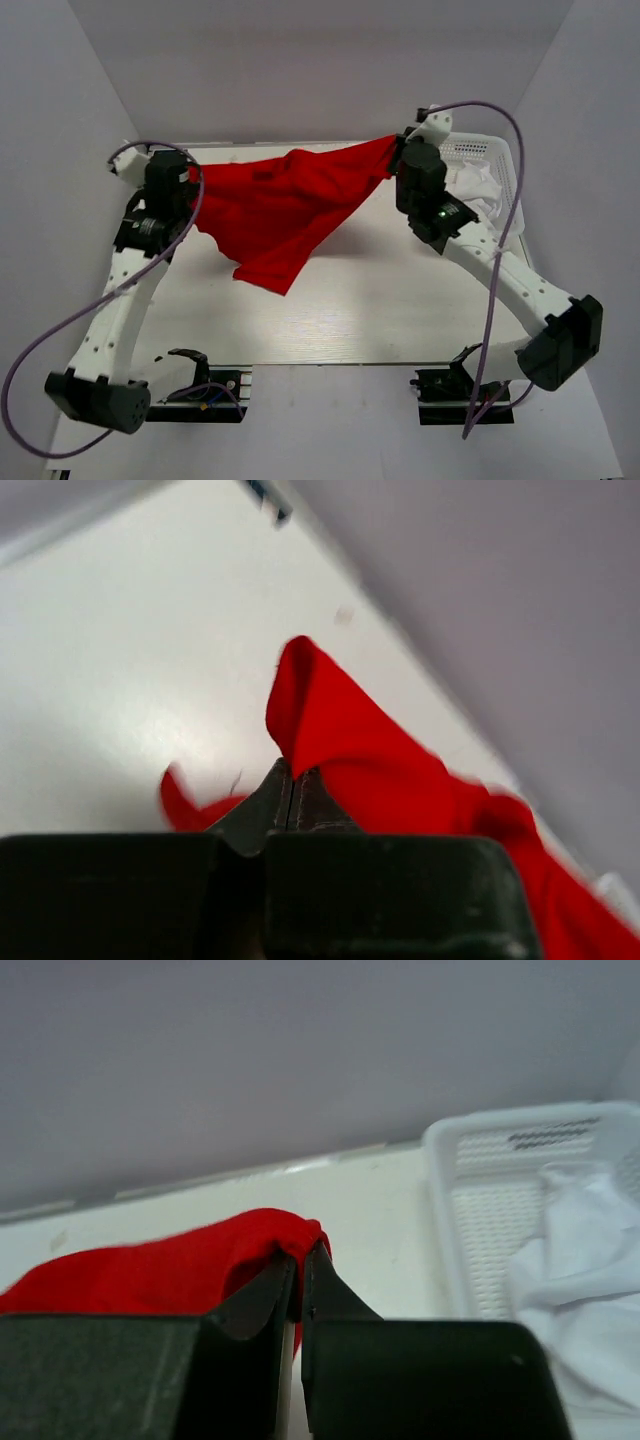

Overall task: Fold and stack the t-shirts
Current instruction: Flatten out the tshirt

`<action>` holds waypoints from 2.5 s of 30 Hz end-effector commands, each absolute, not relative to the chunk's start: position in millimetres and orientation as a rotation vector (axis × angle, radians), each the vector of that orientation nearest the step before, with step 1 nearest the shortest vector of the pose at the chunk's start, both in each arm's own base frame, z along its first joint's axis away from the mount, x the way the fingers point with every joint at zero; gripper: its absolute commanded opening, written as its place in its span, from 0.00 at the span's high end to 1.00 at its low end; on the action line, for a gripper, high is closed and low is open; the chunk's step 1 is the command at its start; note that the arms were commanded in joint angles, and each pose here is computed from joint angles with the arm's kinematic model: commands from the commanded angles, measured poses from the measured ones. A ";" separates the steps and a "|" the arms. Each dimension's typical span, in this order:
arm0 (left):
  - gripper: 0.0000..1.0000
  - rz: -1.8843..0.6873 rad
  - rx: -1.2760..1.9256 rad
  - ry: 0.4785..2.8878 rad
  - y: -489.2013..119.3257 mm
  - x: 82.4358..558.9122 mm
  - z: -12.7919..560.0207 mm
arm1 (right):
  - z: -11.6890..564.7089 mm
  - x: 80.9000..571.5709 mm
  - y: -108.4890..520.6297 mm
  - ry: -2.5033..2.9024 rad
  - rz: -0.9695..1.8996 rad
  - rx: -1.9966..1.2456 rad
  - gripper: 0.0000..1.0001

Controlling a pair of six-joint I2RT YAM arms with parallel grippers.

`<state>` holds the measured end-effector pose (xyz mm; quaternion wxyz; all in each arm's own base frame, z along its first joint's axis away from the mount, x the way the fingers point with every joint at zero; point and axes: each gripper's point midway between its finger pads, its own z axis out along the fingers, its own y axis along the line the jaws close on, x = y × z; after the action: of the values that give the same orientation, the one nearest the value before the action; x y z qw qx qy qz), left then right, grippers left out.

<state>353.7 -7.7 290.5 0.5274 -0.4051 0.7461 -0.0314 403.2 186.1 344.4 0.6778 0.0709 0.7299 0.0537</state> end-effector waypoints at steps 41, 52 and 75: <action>0.80 0.388 -0.922 1.873 48.4 452.0 263.3 | 251.8 477.0 149.1 1.964 0.045 0.088 1.00; 0.00 0.515 -1.003 2.175 68.9 524.0 148.0 | 184.9 552.7 176.6 2.141 0.025 -0.052 0.10; 0.00 -0.266 -0.711 2.426 -85.3 380.9 71.2 | 65.0 417.7 312.7 2.379 0.471 -0.337 0.10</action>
<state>363.8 -84.9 47.1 0.2531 -0.2560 0.9291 -0.0845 413.4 300.7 64.4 0.3384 -0.1554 0.9148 0.1562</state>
